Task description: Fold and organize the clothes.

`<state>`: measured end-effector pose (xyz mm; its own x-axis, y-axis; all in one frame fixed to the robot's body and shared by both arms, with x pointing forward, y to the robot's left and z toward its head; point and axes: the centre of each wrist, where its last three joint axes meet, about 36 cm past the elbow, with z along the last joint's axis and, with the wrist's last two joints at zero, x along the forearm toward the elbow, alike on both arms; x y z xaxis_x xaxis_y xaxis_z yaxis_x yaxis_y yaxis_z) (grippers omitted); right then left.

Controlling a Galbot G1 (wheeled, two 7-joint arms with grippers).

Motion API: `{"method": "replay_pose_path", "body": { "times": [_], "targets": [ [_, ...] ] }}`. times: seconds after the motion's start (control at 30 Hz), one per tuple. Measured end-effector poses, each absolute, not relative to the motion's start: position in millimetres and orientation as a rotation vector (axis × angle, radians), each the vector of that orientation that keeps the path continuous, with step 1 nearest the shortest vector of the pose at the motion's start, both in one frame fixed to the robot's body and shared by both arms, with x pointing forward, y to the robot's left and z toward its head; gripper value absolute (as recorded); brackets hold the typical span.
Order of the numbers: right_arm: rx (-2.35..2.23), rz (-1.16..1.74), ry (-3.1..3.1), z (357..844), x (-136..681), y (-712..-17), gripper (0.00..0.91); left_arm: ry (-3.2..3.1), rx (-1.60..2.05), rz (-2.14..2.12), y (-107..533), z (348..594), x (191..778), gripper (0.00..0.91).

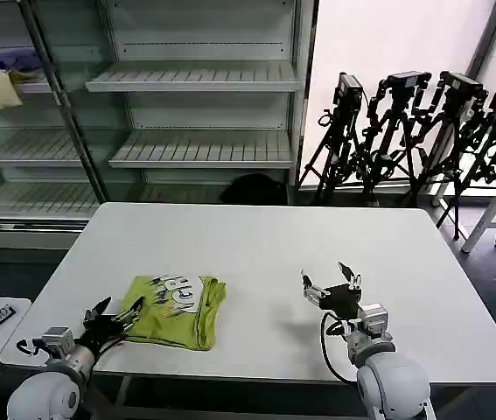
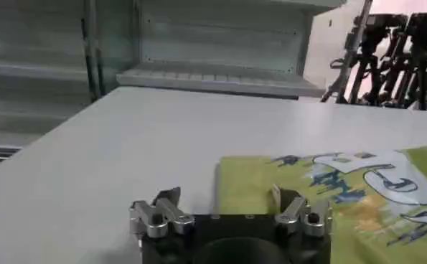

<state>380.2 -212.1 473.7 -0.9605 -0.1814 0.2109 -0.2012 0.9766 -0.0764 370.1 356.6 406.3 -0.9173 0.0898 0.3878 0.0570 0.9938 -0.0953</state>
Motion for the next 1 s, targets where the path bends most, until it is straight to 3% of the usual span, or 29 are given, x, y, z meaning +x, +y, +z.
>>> {"method": "replay_pose_path", "body": {
  "times": [0.67, 1.0],
  "targets": [
    [0.280, 0.152, -2.931, 475, 378, -215, 0.907, -2.739, -0.152, 0.202, 352, 402, 369, 0.000],
    [0.247, 0.185, -2.943, 469, 377, -224, 0.907, -2.811, -0.129, 0.107, 375, 411, 376, 0.000]
  ]
}}
